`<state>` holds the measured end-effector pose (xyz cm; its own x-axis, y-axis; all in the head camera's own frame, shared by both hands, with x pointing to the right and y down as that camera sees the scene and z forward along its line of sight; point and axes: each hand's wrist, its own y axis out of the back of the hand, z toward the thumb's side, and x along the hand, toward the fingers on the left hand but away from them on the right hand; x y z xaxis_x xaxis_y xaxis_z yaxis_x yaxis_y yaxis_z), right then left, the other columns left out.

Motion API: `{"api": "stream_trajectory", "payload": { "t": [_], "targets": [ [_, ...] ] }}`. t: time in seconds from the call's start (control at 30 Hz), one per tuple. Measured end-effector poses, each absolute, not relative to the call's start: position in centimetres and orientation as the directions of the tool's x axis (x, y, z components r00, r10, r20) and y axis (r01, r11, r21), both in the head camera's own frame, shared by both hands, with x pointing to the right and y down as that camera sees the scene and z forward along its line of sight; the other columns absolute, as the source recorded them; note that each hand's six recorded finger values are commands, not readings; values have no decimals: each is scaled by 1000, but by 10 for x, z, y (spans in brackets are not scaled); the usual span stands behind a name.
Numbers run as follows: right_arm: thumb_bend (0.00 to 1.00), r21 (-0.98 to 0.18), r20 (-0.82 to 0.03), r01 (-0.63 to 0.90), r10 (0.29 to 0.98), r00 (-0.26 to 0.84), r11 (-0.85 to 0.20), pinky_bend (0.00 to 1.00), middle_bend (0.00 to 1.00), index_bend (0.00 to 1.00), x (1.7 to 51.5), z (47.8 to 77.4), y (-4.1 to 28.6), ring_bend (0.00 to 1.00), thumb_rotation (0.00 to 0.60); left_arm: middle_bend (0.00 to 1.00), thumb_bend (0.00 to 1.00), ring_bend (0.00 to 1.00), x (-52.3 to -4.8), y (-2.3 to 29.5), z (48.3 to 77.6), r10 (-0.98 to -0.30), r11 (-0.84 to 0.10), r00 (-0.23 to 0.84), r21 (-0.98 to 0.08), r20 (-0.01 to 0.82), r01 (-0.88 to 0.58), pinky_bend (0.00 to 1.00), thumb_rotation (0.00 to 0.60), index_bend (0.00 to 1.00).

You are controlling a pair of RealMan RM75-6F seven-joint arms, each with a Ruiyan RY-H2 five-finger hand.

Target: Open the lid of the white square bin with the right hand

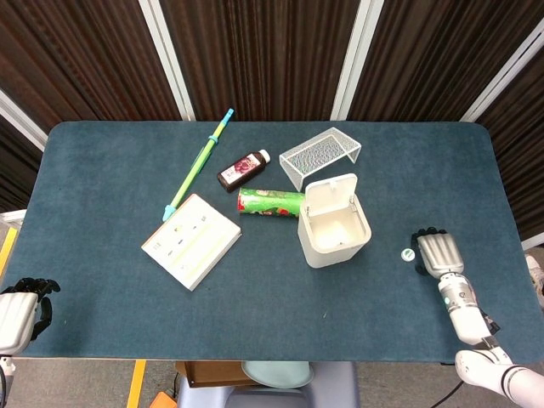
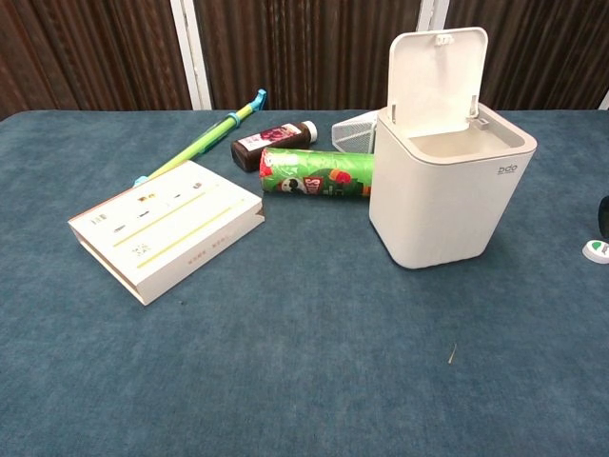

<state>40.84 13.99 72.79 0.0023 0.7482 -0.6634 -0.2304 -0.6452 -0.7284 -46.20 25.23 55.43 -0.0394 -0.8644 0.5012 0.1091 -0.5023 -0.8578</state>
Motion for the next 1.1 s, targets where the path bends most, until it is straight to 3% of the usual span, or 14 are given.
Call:
{"api": "stream_trajectory", "payload": {
  "t": [1.1],
  "targets": [
    [338, -732, -667, -202, 745, 18, -651, 491, 453, 571, 403, 735, 139, 373, 600, 432, 728, 328, -462, 252, 555, -862, -507, -40, -855, 506, 108, 541, 600, 438]
  ]
}}
